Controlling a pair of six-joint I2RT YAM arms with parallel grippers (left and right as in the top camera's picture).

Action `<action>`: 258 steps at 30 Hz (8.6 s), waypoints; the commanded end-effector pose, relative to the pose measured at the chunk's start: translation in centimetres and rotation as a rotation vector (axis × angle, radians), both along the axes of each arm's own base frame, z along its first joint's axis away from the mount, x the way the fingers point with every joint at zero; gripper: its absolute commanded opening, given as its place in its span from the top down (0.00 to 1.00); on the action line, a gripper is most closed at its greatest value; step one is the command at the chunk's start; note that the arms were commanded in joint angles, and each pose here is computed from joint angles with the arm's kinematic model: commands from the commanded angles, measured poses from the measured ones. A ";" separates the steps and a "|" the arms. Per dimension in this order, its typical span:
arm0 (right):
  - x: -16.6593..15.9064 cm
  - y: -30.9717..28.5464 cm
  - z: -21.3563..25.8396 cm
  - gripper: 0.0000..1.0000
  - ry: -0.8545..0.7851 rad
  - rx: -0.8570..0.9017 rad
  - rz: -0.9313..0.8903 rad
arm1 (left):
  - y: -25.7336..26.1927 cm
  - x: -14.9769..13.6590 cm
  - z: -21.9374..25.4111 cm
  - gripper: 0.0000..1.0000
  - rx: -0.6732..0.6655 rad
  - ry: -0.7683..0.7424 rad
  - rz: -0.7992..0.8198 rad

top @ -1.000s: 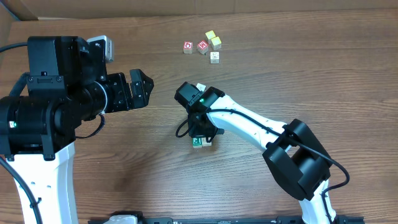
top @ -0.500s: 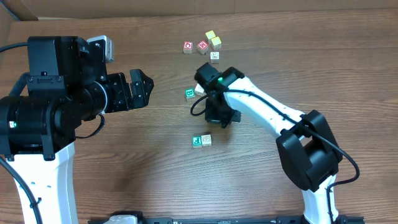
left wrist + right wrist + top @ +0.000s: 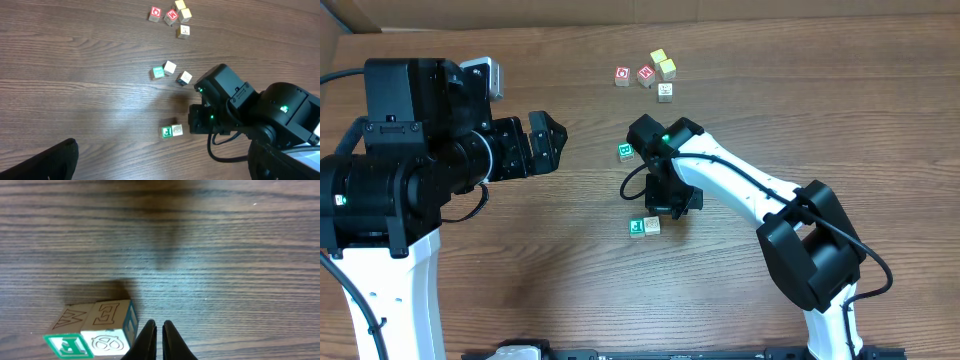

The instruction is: Flip 5 blocks

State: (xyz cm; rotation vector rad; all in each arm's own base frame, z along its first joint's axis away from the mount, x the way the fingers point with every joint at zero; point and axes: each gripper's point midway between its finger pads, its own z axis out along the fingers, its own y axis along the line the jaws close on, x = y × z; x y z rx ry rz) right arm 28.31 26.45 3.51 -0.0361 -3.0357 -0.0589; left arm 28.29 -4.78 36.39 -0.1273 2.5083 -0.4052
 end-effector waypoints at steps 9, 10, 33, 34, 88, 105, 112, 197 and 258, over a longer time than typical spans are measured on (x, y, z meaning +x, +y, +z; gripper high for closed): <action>-2.1 1.6 0.1 0.92 0.008 -0.007 0.041 | 0.1 -0.1 0.8 0.00 0.003 -0.029 -0.006; -2.2 1.8 0.1 0.92 0.008 -0.007 0.047 | 0.1 -0.1 0.8 0.00 0.003 -0.029 -0.006; -2.3 0.6 -0.9 0.96 -0.022 -0.075 0.062 | 0.1 -0.1 0.8 0.00 0.003 -0.029 -0.006; -2.4 0.6 -1.1 0.96 -0.021 -0.072 0.063 | 0.1 -0.1 0.8 0.00 0.003 -0.029 -0.006; 12.7 -0.9 7.2 0.35 -0.347 0.198 0.121 | 0.1 -0.1 0.8 0.00 0.003 -0.028 -0.006; 13.3 -0.4 1.0 0.39 -0.476 0.184 0.595 | 0.1 -0.1 0.8 0.00 0.003 -0.028 -0.006; 13.7 -0.2 -0.6 0.49 -0.530 0.194 0.607 | 0.1 -0.1 0.8 0.00 0.003 -0.029 -0.006; 11.8 0.1 -1.2 0.47 -0.450 0.257 0.587 | 0.1 -0.1 0.8 0.00 0.003 -0.029 -0.006; 9.3 -0.1 12.1 0.75 -0.484 0.311 0.387 | 0.1 -0.1 0.8 0.00 0.003 -0.029 -0.006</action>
